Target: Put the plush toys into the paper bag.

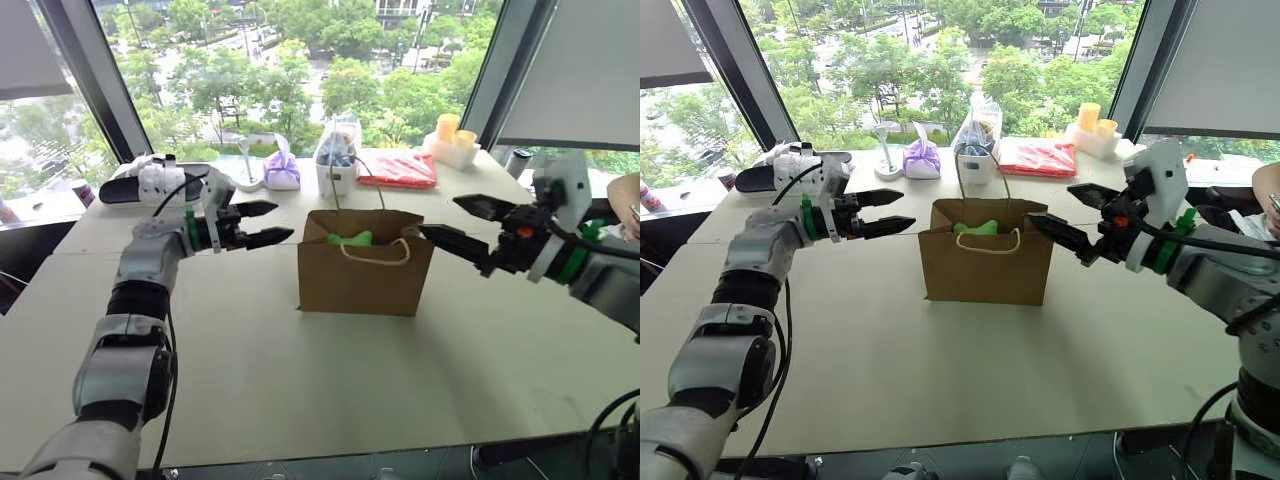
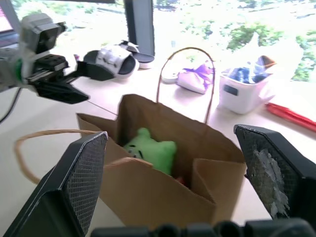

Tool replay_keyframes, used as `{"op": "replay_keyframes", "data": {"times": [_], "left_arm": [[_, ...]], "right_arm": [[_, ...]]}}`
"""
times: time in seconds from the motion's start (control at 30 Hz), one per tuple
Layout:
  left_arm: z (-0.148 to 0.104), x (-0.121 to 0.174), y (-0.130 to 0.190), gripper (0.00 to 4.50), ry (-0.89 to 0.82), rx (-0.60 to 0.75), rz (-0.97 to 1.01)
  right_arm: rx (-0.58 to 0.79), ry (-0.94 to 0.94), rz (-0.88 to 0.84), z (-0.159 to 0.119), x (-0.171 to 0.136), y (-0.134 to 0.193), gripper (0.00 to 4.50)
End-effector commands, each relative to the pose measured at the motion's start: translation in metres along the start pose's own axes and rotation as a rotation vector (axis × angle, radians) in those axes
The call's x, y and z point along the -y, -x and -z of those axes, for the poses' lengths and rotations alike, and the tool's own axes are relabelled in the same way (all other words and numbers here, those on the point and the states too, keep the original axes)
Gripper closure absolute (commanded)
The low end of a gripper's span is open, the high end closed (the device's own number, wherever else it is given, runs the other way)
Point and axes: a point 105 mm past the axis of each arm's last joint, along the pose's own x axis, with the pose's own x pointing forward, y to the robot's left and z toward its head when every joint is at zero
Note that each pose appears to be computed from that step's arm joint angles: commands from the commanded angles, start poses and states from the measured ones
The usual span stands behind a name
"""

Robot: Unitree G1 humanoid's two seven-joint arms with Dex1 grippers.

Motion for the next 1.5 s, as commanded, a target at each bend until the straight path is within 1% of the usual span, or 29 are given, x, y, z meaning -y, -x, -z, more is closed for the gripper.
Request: {"op": "replay_keyframes", "data": {"times": [0.03,0.13,0.3,0.33,0.4,0.47,0.5,0.53,0.6,0.63,0.73,0.83,1.03,1.23,1.5], "left_arm": [[-0.021,0.007,0.003,0.00,-0.052,0.038,0.041],[-0.017,0.017,0.005,0.00,-0.044,0.020,0.086],[-0.011,0.032,0.004,0.00,-0.039,0.003,0.127],[-0.010,0.034,0.004,0.00,-0.043,0.000,0.130],[-0.009,0.037,0.003,0.00,-0.045,-0.003,0.132],[-0.010,0.038,0.004,0.00,-0.049,-0.004,0.130],[-0.010,0.039,0.003,0.00,-0.049,-0.004,0.128],[-0.010,0.039,0.003,0.00,-0.049,-0.003,0.127],[-0.007,0.036,0.000,0.00,-0.071,-0.001,0.103],[-0.006,0.033,-0.003,0.00,-0.076,0.005,0.088],[-0.002,0.031,-0.010,0.00,-0.089,0.012,0.077],[0.001,0.029,-0.019,0.00,-0.118,0.017,0.074],[0.008,0.025,-0.030,0.00,-0.160,0.012,0.067],[0.014,0.019,-0.034,0.00,-0.152,0.008,0.067],[0.021,0.017,-0.040,0.00,-0.103,-0.017,0.116]], "right_arm": [[0.001,0.006,0.091,0.008,0.016,0.006,0.06],[-0.028,-0.021,0.099,0.023,0.019,0.007,0.06],[-0.101,-0.040,0.056,0.052,0.005,0.003,0.06],[-0.107,-0.044,0.041,0.056,0.001,0.001,0.56],[-0.101,-0.050,-0.002,0.056,-0.010,-0.002,1.27],[-0.087,-0.063,-0.052,0.055,-0.022,-0.006,2.37],[-0.083,-0.069,-0.068,0.055,-0.026,-0.007,2.79],[-0.081,-0.073,-0.076,0.055,-0.028,-0.008,3.35],[-0.078,-0.096,-0.137,0.061,-0.047,-0.021,4.26],[-0.081,-0.101,-0.154,0.064,-0.055,-0.028,4.45],[-0.080,-0.110,-0.181,0.068,-0.066,-0.045,4.45],[-0.057,-0.109,-0.253,0.062,-0.084,-0.059,4.45],[-0.056,-0.091,-0.319,0.062,-0.100,-0.077,4.45],[-0.064,-0.088,-0.349,0.064,-0.107,-0.079,4.45],[-0.080,-0.085,-0.338,0.068,-0.106,-0.074,4.45]]}}
